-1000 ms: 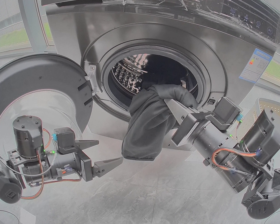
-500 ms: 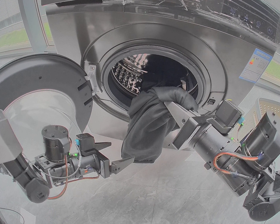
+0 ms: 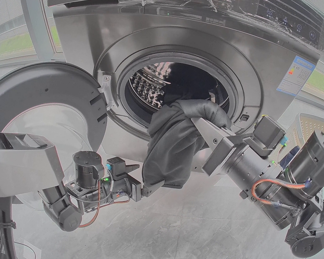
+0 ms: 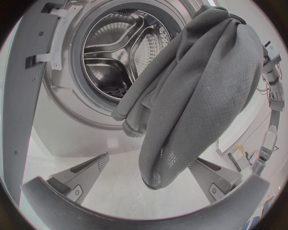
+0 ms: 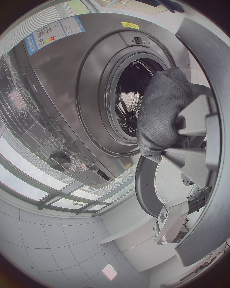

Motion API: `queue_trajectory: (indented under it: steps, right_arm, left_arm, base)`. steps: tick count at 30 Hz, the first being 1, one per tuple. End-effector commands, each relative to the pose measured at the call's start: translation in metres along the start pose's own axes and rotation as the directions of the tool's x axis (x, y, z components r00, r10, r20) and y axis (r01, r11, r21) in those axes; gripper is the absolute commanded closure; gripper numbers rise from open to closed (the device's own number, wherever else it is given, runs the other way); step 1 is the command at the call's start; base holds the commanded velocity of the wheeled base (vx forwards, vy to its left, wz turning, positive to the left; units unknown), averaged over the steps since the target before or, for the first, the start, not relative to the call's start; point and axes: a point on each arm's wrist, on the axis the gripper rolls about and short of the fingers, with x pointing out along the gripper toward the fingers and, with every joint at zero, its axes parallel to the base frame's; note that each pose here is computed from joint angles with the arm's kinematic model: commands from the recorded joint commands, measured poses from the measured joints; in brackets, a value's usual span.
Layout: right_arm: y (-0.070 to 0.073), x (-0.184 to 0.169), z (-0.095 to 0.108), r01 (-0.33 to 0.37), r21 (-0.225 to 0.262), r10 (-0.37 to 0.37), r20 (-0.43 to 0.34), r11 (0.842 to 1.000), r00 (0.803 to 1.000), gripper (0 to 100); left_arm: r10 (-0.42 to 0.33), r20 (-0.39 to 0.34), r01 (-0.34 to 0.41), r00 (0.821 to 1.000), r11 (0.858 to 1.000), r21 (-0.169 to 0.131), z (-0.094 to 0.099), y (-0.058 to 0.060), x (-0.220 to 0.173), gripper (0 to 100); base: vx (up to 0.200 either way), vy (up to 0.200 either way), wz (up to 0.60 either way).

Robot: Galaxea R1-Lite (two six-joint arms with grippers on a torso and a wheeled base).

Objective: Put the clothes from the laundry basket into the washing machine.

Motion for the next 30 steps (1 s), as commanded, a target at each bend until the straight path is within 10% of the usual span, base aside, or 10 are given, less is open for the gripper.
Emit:
queue_trajectory:
  steps: [1, 18, 19, 30]
  right_arm:
    - [0.001, -0.001, 0.001, -0.003, 0.002, 0.003, 0.006, 1.0, 1.0, 100]
    - [-0.001, -0.001, -0.001, 0.003, -0.002, -0.003, -0.002, 1.0, 1.0, 100]
    - [-0.001, -0.001, -0.001, 0.002, 0.0, -0.002, -0.002, 1.0, 1.0, 100]
    - [-0.008, 0.0, -0.002, 0.025, -0.01, -0.025, -0.009, 1.0, 1.0, 100]
  left_arm:
    - [-0.011, 0.011, 0.011, 1.0, 1.0, 0.004, -0.003, -0.001, 0.007, 0]
    - [-0.116, 0.053, 0.114, 0.992, 0.993, 0.034, 0.001, -0.038, 0.007, 0]
    - [-0.117, 0.056, 0.115, 0.992, 0.993, 0.035, 0.001, -0.039, 0.008, 100]
    - [-0.103, 0.071, 0.101, 0.992, 0.994, 0.043, 0.001, -0.042, -0.008, 100]
  base:
    - [0.0, 0.0, 0.0]
    - [0.0, 0.0, 0.0]
    - [0.0, 0.0, 0.0]
    - [0.0, 0.0, 0.0]
